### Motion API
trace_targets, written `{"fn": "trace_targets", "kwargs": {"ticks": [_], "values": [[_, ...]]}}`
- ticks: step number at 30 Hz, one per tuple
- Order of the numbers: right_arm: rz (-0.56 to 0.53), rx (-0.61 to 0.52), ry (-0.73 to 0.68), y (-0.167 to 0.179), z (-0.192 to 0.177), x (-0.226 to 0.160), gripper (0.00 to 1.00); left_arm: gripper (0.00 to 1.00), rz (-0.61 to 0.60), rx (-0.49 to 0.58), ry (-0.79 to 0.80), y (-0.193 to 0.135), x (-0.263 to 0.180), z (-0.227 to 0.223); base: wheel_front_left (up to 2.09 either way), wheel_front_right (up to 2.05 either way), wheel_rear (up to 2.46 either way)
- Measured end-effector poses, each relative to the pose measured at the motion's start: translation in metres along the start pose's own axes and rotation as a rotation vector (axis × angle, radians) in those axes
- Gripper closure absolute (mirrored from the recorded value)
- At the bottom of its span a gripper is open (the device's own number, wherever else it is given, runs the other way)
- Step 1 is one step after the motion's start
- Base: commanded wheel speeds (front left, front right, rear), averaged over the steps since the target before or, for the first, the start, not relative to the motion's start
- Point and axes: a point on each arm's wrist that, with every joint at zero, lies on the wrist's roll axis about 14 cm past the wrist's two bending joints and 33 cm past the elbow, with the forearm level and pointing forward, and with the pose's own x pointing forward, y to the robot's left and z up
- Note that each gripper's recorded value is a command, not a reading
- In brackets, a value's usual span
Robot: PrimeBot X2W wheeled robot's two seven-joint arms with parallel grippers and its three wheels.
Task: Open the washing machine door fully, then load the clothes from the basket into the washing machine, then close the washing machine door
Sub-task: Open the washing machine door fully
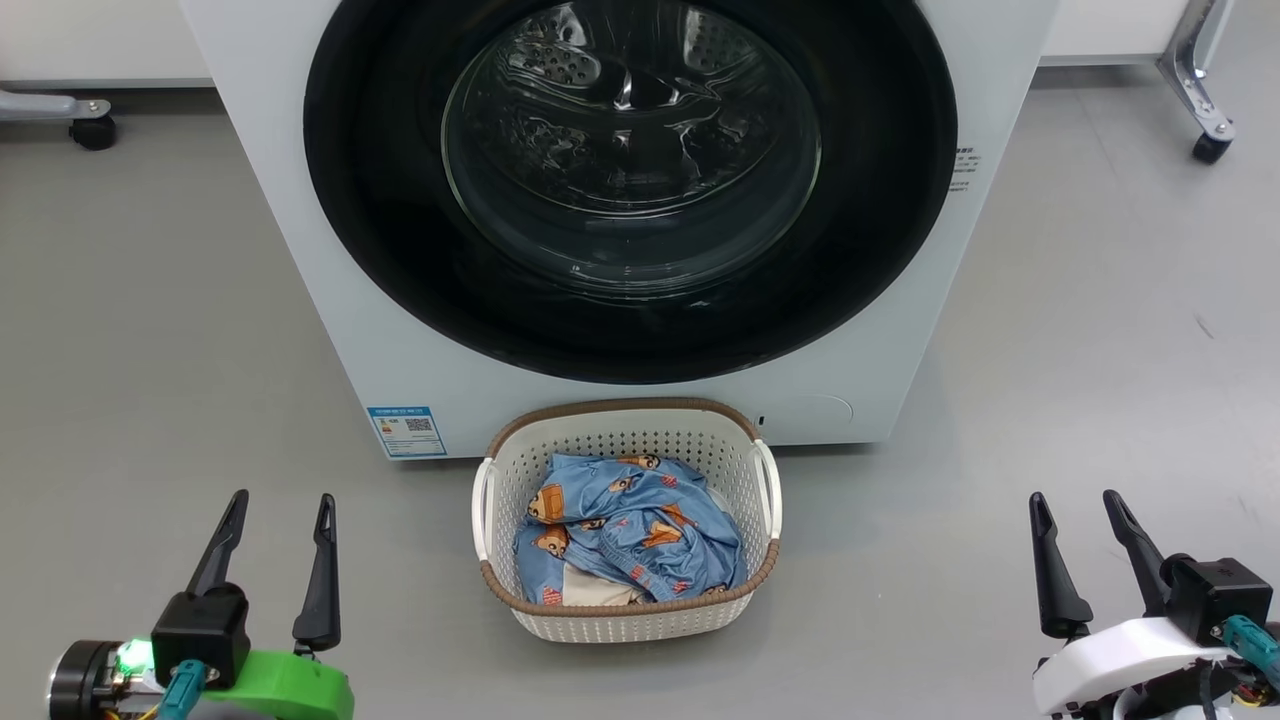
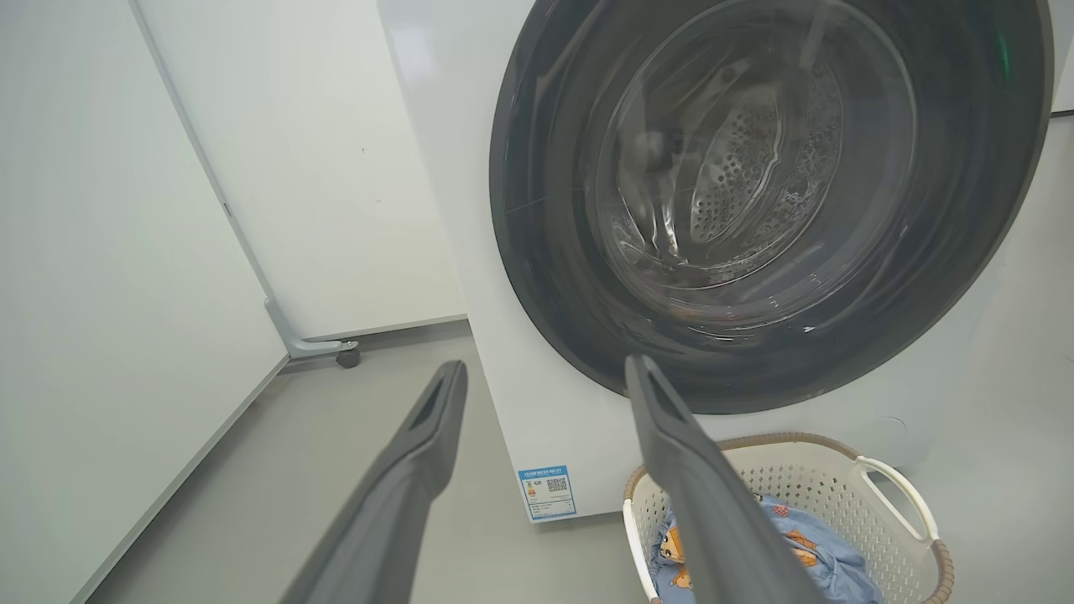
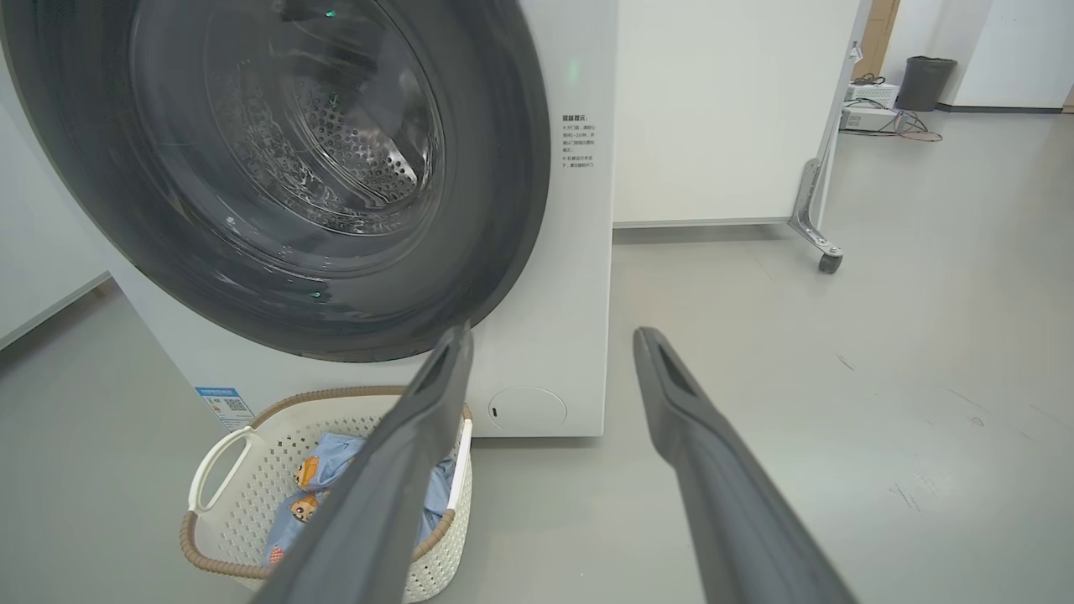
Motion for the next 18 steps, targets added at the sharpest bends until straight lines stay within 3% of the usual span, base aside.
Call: {"fn": "trace_targets", "kwargs": {"ticks": [18], "values": [[0.009,0.003,0.011,0.0022,-0.0032,0.0004,0.00,0.00,0.010,-0.010,0.003,0.0006,0.0006,-0.0016,0.36,0.76,-1.12]]}}
